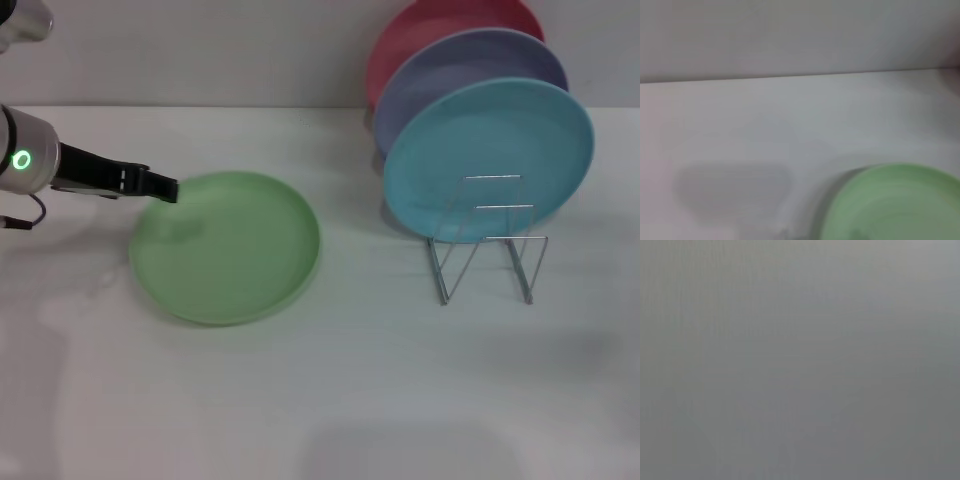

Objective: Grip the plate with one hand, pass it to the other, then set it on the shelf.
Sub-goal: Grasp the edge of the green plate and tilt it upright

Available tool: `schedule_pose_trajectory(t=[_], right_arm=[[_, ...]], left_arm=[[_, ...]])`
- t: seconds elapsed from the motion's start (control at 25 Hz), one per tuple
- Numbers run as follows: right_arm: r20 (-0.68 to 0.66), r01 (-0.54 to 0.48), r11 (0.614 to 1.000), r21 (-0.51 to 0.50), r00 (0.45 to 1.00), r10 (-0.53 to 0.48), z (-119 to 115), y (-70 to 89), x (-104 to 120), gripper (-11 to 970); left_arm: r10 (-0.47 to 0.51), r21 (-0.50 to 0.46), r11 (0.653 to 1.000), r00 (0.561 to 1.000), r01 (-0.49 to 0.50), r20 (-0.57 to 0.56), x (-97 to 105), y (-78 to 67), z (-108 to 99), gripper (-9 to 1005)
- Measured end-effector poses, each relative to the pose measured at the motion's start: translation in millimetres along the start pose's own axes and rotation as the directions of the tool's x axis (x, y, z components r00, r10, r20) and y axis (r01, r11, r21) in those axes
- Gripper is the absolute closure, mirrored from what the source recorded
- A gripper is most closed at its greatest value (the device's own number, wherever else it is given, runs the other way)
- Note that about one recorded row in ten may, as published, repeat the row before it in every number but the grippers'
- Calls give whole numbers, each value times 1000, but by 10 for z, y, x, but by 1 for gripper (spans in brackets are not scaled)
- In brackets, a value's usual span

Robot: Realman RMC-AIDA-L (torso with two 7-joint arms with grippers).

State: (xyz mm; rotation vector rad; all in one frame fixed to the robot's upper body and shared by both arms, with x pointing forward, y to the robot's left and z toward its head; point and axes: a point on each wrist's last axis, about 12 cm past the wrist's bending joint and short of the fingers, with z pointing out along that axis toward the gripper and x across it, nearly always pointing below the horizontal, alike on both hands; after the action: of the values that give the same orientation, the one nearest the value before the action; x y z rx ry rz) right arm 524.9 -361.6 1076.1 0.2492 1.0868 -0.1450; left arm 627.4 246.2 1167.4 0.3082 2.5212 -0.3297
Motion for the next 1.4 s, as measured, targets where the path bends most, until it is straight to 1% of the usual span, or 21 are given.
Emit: schedule_pose_trajectory(t=[0.08, 0.16, 0.24, 0.4, 0.48, 0.64, 0.68, 0.8, 1.4], right_arm=[[3, -3, 1000, -3, 1000, 3, 9, 8, -3, 443], [3, -3, 1000, -3, 1000, 3, 11, 9, -3, 443], [4, -4, 1000, -5, 1000, 4, 16, 14, -4, 443], [6, -5, 1000, -8, 1000, 5, 24, 24, -5, 443], [6, -6, 1000, -9, 1000, 6, 27, 26, -5, 443], [6, -6, 1000, -9, 1000, 6, 28, 27, -5, 442], [6, -6, 1000, -9, 1000, 6, 28, 27, -5, 442], [6, -6, 1000, -8, 1000, 6, 26, 26, -5, 442], [30, 4, 1000, -9, 1000, -3, 3, -4, -38, 443]], left_arm=[[-3, -81, 997, 1000, 1, -29, -24, -40, 11, 196], [-6, -124, 992, 999, 1, -46, -40, -69, 28, 197], [-11, -142, 990, 998, 3, -56, -37, -83, 41, 198], [-34, -147, 989, 997, 25, -64, -20, -120, 72, 200], [-48, -149, 988, 995, 35, -89, 23, -141, 129, 201], [-60, -150, 988, 991, 42, -117, 55, -147, 193, 203], [-70, -154, 987, 988, 49, -135, 76, -149, 242, 203], [-74, -155, 987, 987, 51, -143, 79, -153, 272, 205], [-69, -153, 987, 989, 48, -129, 35, -188, 278, 212]])
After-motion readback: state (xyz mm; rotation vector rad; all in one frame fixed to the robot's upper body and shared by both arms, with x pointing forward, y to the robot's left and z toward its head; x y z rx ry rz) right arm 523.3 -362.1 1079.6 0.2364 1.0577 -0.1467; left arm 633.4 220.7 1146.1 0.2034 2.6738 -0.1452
